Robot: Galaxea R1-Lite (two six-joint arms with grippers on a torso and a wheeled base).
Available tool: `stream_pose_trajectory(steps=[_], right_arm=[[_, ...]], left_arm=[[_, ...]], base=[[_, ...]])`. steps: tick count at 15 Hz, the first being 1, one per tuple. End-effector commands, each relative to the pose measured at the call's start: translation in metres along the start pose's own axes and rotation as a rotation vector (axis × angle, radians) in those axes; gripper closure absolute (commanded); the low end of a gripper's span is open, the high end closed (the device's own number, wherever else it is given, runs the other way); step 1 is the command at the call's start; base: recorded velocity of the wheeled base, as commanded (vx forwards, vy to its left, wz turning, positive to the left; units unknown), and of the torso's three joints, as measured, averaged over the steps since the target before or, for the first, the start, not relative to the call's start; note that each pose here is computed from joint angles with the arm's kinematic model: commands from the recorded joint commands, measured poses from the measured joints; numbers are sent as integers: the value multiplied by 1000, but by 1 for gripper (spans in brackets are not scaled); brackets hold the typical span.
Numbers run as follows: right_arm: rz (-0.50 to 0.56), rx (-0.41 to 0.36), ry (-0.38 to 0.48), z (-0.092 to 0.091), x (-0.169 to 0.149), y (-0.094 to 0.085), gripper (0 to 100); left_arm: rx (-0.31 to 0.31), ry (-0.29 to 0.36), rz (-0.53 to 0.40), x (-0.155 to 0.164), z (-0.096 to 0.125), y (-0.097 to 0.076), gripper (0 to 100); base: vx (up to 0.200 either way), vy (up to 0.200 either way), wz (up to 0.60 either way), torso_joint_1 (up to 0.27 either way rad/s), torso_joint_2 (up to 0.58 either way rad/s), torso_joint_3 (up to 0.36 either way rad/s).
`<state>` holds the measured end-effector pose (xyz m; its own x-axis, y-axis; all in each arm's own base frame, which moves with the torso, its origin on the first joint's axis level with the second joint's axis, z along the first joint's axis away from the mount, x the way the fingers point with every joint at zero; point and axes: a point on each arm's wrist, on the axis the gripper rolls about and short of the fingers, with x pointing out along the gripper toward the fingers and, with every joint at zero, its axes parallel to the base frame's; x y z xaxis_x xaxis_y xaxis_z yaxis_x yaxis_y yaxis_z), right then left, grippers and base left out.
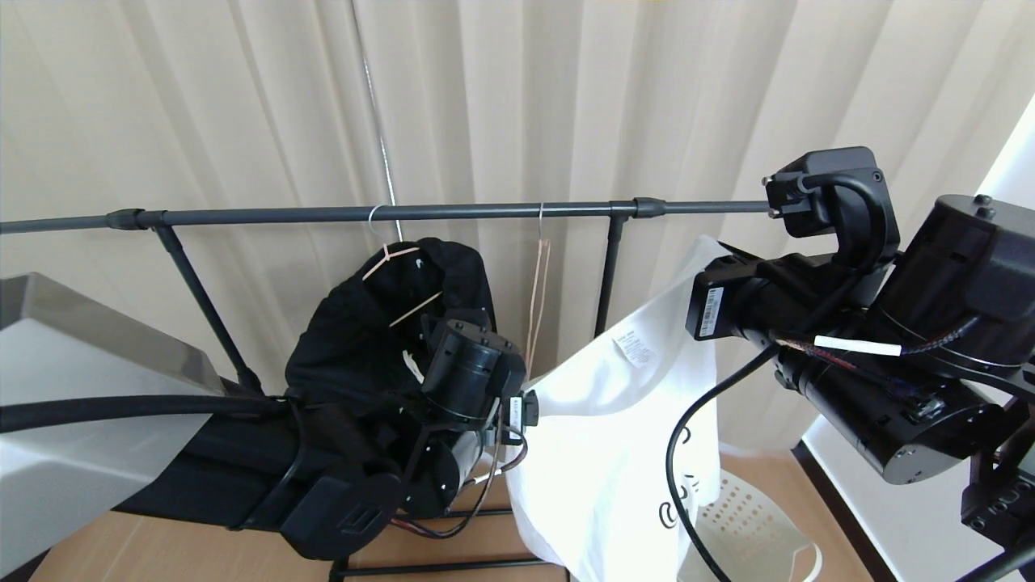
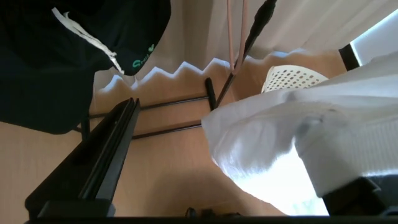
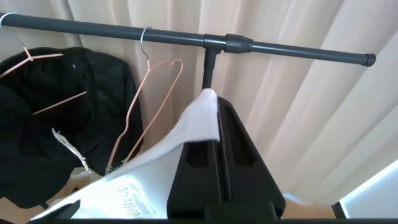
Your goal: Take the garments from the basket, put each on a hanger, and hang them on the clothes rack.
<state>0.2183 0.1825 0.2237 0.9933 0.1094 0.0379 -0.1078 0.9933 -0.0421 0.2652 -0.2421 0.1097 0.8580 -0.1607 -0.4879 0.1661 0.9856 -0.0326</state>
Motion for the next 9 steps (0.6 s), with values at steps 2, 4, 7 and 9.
stream_pose_trajectory(steps=[2, 4, 7, 9], right_arm=[[-5, 1, -3, 1, 0, -1, 100], [-11, 0, -1, 0, 1, -3, 100], [-15, -2, 1, -1, 2, -4, 100], [-17, -8, 10, -3, 3, -4, 100]], left_arm=[[-3, -6, -3, -4, 2, 1, 0], [-2, -8, -7, -6, 2, 1, 100], [-10, -46, -43, -24, 12, -2, 100], [13, -70, -59, -38, 18, 1, 100]], base=[[0, 0, 0, 0, 0, 0], [0, 0, 0, 0, 0, 0], [0, 0, 0, 0, 0, 0], [0, 0, 0, 0, 0, 0]])
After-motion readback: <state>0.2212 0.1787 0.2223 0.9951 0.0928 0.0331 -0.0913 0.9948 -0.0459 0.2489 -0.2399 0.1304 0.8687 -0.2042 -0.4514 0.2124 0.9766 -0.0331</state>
